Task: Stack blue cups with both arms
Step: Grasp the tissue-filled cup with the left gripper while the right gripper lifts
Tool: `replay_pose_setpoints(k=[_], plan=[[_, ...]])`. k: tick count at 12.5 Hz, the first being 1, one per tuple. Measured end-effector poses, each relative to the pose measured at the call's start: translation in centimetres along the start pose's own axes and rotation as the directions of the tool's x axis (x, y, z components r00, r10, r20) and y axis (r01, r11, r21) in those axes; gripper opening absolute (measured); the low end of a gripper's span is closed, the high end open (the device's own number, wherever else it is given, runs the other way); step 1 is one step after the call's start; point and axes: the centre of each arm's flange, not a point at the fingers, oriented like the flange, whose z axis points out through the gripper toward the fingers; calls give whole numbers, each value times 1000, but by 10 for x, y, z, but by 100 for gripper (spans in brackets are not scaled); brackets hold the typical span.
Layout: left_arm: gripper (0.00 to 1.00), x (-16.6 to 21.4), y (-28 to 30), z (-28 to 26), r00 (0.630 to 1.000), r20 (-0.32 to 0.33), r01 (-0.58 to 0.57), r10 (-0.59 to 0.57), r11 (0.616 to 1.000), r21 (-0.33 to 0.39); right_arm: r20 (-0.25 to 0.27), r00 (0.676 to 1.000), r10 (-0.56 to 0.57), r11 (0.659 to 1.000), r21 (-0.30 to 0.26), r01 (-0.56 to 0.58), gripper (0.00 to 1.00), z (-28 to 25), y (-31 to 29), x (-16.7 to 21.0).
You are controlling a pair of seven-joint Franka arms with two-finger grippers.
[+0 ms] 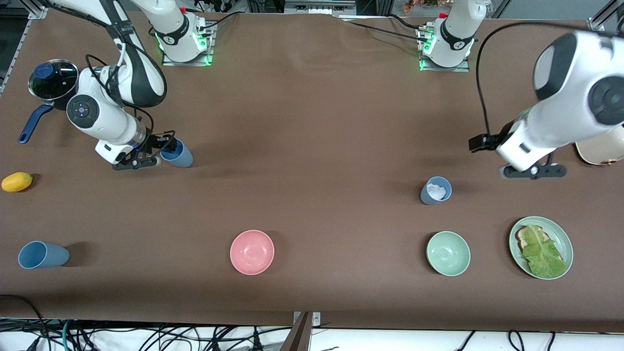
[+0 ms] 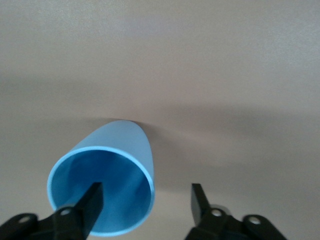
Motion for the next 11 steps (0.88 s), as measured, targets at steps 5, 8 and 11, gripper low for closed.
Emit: replay_pose_setpoints(k=[5, 8, 11], plan=[[100, 47, 11, 78, 999, -42, -8, 7, 1000, -21, -2, 1000, -1, 1000, 0, 1, 25, 3, 0, 1], [100, 50, 17, 129, 994, -112, -18, 14, 999, -35, -12, 1000, -1, 1000, 0, 1, 4, -1, 0, 3], [93, 51, 19, 174, 988, -154, -22, 15, 999, -46, -29, 1000, -4, 1000, -4, 4, 4, -22, -12, 18]])
